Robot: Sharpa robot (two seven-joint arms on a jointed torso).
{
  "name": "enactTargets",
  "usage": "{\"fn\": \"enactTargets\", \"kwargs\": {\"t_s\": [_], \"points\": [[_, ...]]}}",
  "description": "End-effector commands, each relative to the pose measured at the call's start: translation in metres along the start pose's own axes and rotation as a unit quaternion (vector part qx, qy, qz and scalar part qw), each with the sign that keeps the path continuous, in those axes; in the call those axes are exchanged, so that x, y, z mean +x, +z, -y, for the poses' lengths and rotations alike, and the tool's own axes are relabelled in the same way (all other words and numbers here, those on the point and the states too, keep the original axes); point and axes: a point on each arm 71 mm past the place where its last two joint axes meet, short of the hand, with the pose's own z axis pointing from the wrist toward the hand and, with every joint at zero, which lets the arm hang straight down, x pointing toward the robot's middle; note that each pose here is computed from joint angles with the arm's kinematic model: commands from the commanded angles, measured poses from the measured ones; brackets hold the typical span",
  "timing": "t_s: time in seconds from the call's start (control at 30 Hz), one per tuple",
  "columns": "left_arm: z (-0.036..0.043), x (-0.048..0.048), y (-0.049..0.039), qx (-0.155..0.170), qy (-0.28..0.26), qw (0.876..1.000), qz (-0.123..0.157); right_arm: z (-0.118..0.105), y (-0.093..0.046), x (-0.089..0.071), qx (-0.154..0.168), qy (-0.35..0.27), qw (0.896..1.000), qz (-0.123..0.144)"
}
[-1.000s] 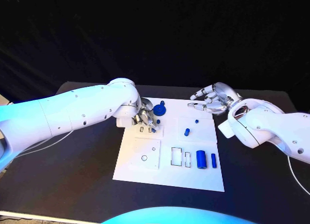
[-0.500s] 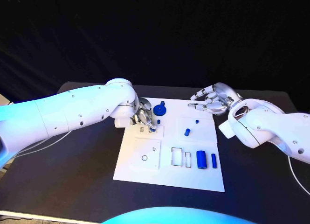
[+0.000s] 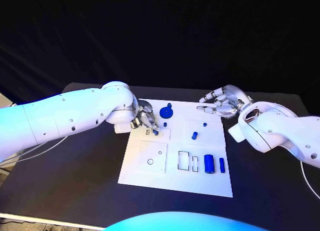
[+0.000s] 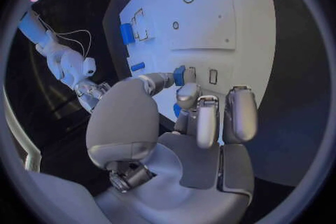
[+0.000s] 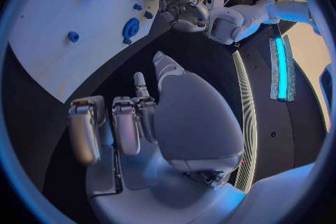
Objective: Assemble the parts on the task board
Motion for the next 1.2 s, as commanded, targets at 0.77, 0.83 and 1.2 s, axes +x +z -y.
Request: {"fn": "enactTargets", "kwargs": {"t_s": [0.77,0.83,1.2], "points": [[-0.0012,0.0171,0.0082,0.000,0.028,0.994,0.110,0.000,-0.001,0.000,-0.012,-0.015,1.000,-0.005],[-0.0017,0.0182,0.0086,-0.001,0.031,0.994,0.106,0.000,-0.001,0.000,-0.012,-0.016,1.000,-0.005],[-0.0022,0.0221,0.0093,-0.003,0.039,0.995,0.089,0.001,-0.001,0.001,-0.011,-0.017,1.000,-0.006]]}}
